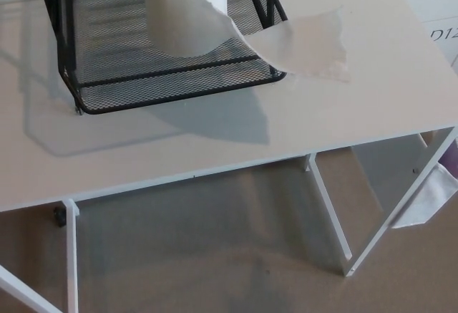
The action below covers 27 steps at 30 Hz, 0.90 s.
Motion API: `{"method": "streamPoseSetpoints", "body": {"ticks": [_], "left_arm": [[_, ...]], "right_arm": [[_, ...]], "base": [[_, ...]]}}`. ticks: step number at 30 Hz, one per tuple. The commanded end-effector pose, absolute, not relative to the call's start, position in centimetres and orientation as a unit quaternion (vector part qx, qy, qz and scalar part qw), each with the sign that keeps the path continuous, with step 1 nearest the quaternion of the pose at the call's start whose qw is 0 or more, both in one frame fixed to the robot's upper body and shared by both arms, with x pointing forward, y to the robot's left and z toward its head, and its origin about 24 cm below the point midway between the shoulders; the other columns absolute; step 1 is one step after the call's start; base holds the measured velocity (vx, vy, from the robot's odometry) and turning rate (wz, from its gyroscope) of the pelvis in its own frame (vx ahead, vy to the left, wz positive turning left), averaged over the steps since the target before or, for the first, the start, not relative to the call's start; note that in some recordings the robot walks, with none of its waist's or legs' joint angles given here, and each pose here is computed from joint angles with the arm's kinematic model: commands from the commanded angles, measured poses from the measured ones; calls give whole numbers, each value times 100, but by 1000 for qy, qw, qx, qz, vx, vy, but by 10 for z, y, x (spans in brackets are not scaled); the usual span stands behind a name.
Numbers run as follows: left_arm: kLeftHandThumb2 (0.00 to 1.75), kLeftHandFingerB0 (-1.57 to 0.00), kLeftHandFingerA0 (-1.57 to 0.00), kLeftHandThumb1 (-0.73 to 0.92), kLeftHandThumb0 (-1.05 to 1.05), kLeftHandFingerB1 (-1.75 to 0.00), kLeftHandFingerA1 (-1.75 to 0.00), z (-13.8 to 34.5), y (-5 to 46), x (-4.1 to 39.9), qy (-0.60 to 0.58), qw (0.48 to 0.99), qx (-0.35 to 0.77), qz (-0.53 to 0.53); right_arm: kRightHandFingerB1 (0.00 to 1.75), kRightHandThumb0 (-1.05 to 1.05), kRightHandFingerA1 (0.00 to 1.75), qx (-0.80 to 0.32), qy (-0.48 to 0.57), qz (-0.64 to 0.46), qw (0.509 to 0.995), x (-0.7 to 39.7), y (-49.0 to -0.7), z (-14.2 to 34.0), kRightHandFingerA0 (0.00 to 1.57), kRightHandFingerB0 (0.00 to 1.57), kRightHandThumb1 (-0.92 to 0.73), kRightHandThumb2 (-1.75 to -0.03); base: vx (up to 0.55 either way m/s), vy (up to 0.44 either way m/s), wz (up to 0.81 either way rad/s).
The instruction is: The robot walks towards a desk on which a file tray is kept in the middle and a toilet paper roll is kept on its right. The robot uses its right hand to hook on finger in the gap of the roll and grabs it, lifts it and places it on the tray.
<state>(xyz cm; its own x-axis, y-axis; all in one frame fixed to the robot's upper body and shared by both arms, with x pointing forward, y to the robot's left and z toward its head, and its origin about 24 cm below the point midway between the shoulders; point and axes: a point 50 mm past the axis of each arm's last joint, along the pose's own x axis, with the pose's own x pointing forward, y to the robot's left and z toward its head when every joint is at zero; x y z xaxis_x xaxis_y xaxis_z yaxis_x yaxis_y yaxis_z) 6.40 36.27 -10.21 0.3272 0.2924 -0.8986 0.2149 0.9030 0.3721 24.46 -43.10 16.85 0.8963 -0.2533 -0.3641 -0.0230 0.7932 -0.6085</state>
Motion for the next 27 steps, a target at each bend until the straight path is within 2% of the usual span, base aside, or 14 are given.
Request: {"method": "streamPoseSetpoints", "body": {"ticks": [1, 2, 3, 4, 7, 8, 9, 10, 11, 27], "left_arm": [[103, -27, -37, 69, -50, -50, -56, -90, 382, 60, 582, 785, 203, 59], [104, -26, -34, 71, -55, -49, -55, -89, 383, 59, 585, 775, 234, 48], [105, -26, -35, 72, -54, -50, -55, -88, 384, 59, 582, 777, 237, 42], [105, -30, -36, 73, -55, -51, -56, -88, 384, 59, 582, 776, 239, 41], [105, -28, -37, 71, -51, -51, -56, -89, 383, 58, 588, 773, 233, 51], [105, -27, -38, 69, -48, -51, -57, -90, 383, 57, 586, 777, 225, 50], [105, -27, -38, 69, -49, -50, -57, -89, 383, 55, 587, 777, 222, 53], [66, -37, -40, 88, -51, -36, -38, -89, 383, 55, 589, 773, 232, 44], [66, -37, -40, 88, -51, -36, -38, -88, 384, 55, 590, 771, 237, 40], [66, -37, -40, 88, -51, -36, -38, -88, 383, 57, 585, 776, 232, 41]], "right_arm": [[31, -43, 78, 63, 225, -434, 870, 63, -448, -1, 36, 21, -59, -58], [41, -52, 65, 51, 268, -412, 869, 63, -441, -4, 26, 12, -47, -79], [30, -44, 65, 35, 294, -396, 869, 63, -437, -6, 28, 21, -62, -59], [41, -49, 62, 2, 308, -372, 876, 63, -435, -11, 26, 13, -48, -78], [43, -53, 58, -55, 362, -313, 876, 65, -430, -15, 19, 14, -47, -79], [29, -47, 55, -44, 372, -302, 877, 64, -430, -18, 22, 22, -59, -58], [43, -53, 60, -48, 387, -287, 875, 63, -429, -20, 26, 18, -45, -78], [29, -50, 59, -66, 407, -259, 874, 61, -429, -21, 36, 22, -61, -59], [30, -48, 58, -73, 423, -238, 871, 59, -428, -23, 48, 26, -57, -57], [30, -48, 58, -79, 428, -219, 873, 64, -427, -21, 48, 26, -57, -57]], "base": [[0, 0, 0], [0, 0, 0], [0, 0, 0], [0, 0, 0], [0, 0, 0], [0, 0, 0], [0, 0, 0], [0, 0, 0], [0, 0, 0], [0, 0, -1]]}}
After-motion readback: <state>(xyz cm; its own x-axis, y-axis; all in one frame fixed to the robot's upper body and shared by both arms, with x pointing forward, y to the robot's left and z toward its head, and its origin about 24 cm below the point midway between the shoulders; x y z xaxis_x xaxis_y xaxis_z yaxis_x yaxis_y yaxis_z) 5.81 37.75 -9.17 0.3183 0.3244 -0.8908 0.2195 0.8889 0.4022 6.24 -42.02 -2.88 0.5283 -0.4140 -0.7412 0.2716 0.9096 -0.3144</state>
